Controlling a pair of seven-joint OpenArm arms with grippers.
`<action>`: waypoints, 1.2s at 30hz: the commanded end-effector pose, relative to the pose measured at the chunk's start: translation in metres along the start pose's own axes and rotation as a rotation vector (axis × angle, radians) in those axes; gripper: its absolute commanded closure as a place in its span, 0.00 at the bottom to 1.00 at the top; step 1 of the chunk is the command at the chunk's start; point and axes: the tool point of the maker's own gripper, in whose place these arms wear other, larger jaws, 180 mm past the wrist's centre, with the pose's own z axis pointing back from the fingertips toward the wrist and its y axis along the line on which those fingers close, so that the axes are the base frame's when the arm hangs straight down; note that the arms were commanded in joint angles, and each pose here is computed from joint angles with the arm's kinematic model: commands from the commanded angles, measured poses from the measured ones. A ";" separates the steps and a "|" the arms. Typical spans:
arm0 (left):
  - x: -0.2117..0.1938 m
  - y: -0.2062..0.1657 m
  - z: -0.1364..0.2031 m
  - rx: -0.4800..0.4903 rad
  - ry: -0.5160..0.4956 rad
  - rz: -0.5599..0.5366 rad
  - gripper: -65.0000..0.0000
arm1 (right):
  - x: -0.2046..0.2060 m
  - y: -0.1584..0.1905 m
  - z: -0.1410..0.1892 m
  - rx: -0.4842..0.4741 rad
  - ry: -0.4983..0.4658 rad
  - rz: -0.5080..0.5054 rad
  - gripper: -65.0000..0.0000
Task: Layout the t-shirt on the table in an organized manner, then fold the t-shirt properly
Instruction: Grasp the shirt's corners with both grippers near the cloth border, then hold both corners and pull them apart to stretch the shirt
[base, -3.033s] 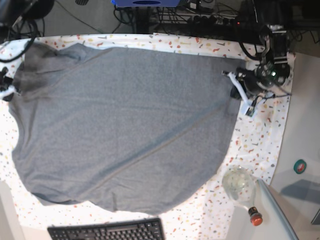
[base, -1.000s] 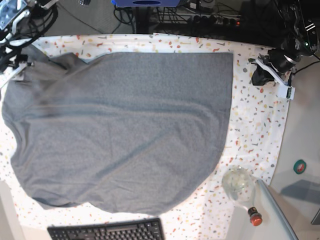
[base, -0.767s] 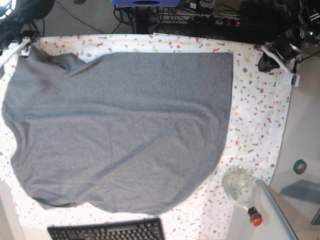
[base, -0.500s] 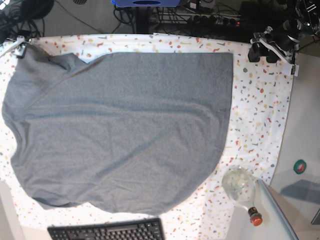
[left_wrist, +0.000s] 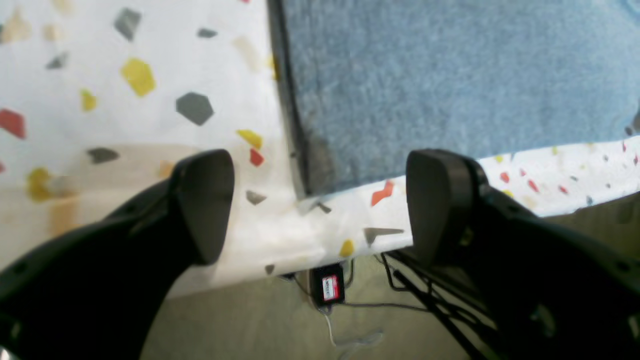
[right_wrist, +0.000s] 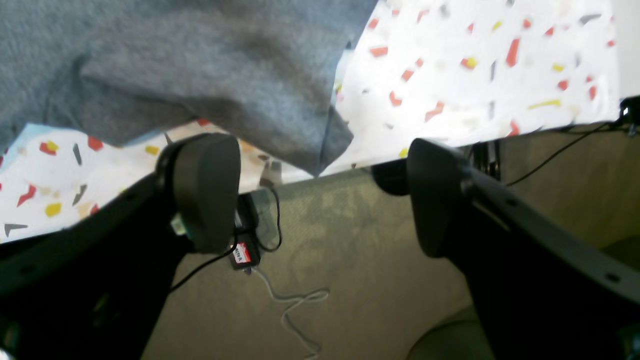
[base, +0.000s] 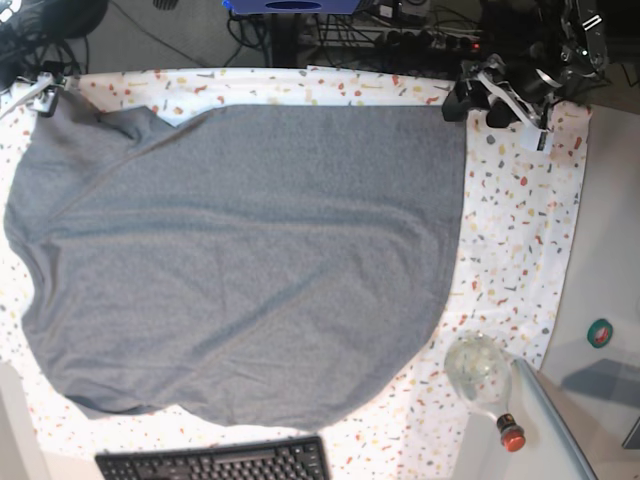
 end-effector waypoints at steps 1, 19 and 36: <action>0.003 -0.003 0.000 -0.019 -0.015 -0.002 0.21 | 0.007 -0.005 0.003 -0.012 -0.027 0.005 0.24; -0.019 -0.006 -0.027 -0.057 0.082 0.084 0.82 | 0.003 0.005 -0.020 0.050 -0.023 -0.044 0.24; -0.022 -0.003 -0.025 -0.050 0.107 0.083 1.00 | 0.012 0.001 -0.055 0.109 -0.015 -0.093 0.24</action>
